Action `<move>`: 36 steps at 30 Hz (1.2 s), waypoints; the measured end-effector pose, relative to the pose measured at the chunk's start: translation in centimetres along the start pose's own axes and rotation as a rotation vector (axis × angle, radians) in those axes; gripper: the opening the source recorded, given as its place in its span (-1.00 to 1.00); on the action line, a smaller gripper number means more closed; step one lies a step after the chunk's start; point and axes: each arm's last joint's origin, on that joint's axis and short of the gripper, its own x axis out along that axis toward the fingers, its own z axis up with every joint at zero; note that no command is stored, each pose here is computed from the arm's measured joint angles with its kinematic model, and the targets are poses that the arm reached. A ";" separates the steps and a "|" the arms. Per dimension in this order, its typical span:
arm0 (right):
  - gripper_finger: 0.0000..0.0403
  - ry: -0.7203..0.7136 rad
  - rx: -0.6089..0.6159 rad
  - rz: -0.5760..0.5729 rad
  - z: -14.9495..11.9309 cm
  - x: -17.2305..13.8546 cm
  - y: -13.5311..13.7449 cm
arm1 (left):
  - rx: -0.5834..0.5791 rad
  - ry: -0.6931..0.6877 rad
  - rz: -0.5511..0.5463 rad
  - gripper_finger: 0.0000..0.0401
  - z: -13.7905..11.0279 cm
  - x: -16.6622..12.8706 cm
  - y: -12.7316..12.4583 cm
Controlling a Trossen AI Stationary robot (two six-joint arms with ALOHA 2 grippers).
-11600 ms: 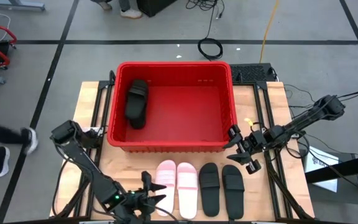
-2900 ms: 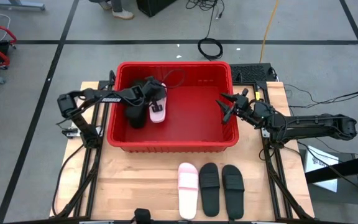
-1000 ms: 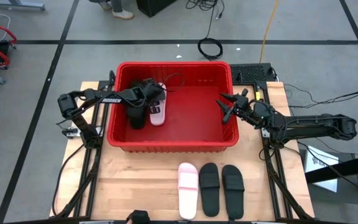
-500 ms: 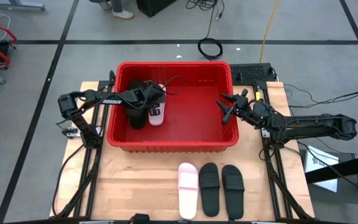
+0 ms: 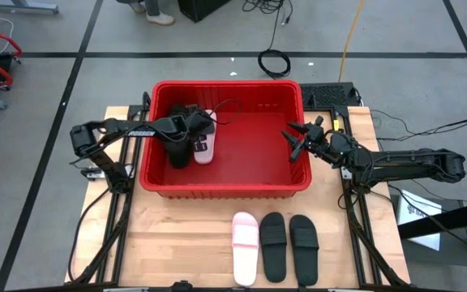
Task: Pick and place slides into bin
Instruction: Put the left pink slipper into the organizer bin, then put the pink slipper into the pink slipper
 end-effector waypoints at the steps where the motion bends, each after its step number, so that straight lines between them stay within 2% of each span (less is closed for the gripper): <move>1: -0.18 0.000 0.000 0.000 0.0 0.0 0.0 | -0.004 -0.017 0.005 -0.13 0.2 -0.4 0.1; 18: -0.18 -0.002 0.015 0.025 0.0 0.0 0.1 | -0.012 -0.178 -0.032 -0.13 1.4 -6.5 -0.6; 27: -0.18 -0.037 0.030 0.080 0.4 0.0 0.2 | 0.022 -0.200 0.013 -0.13 2.0 -8.6 -2.2; 36: -0.18 -0.063 0.047 0.124 0.6 -0.1 0.4 | 0.010 -0.285 0.072 -0.13 3.2 -12.4 -3.3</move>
